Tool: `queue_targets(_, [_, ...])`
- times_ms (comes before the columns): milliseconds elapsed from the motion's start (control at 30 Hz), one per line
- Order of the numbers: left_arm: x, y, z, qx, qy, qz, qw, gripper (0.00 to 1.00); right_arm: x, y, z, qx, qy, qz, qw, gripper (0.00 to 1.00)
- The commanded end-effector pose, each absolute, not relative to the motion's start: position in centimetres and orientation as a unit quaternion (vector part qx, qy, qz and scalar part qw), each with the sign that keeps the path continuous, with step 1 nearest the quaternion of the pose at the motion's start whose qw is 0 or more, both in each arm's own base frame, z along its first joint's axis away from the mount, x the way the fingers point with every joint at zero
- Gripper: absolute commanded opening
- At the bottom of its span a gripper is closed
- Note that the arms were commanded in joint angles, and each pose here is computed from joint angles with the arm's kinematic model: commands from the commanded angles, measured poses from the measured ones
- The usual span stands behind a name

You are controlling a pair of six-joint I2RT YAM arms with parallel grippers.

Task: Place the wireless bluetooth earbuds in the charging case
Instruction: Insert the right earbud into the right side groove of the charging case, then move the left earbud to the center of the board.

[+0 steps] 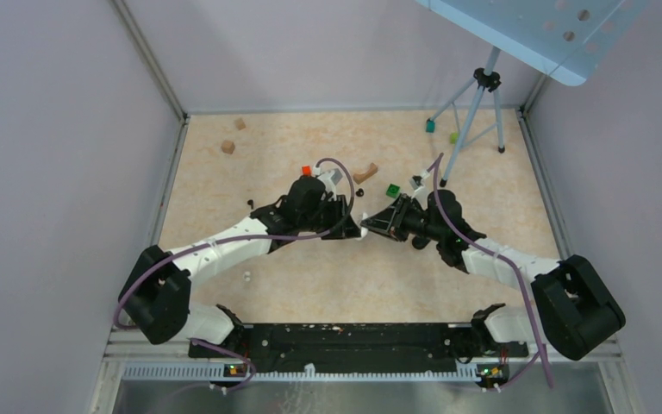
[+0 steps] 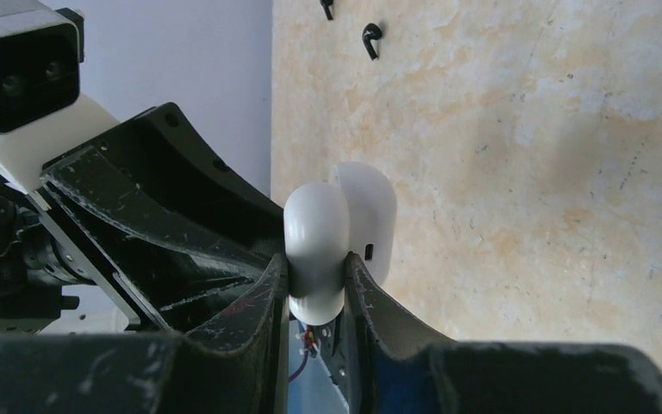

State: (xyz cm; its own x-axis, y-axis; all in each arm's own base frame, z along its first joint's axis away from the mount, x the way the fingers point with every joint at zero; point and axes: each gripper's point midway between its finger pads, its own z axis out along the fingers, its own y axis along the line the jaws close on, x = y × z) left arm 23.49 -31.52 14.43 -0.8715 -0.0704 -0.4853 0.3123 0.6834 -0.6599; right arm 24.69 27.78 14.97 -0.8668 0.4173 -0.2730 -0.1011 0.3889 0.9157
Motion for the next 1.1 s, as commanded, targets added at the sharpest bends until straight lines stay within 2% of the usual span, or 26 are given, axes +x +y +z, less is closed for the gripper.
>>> queue_targets(0, [23.9,-31.6,16.0,0.079,0.876,-0.395,0.266,0.38,25.2,28.3,17.3,0.077,0.775,0.57,0.264,0.0])
queue_targets(233, [23.6,-31.0,17.0,0.08,0.873,-0.392,0.278,0.41,25.2,28.2,16.9,0.079,0.779,0.564,0.263,0.0])
queue_targets(433, [23.0,-30.3,19.2,0.091,0.86,-0.403,0.298,0.52,25.1,28.2,16.7,0.08,0.781,0.562,0.261,0.0])
queue_targets(633, [22.9,-28.6,20.1,0.071,0.863,-0.384,0.321,0.53,25.1,28.2,16.6,0.078,0.782,0.562,0.26,0.0])
queue_targets(800, [24.5,-24.1,18.9,0.011,0.884,-0.325,0.335,0.53,25.1,28.2,16.8,0.076,0.782,0.561,0.261,0.0])
queue_targets(933, [24.9,-18.3,16.9,-0.064,0.903,-0.272,0.325,0.52,25.0,28.1,16.7,0.075,0.785,0.556,0.261,0.0])
queue_targets(1067, [23.7,-10.4,13.7,-0.183,0.925,-0.133,0.305,0.52,25.0,28.2,16.5,0.072,0.787,0.556,0.258,0.0])
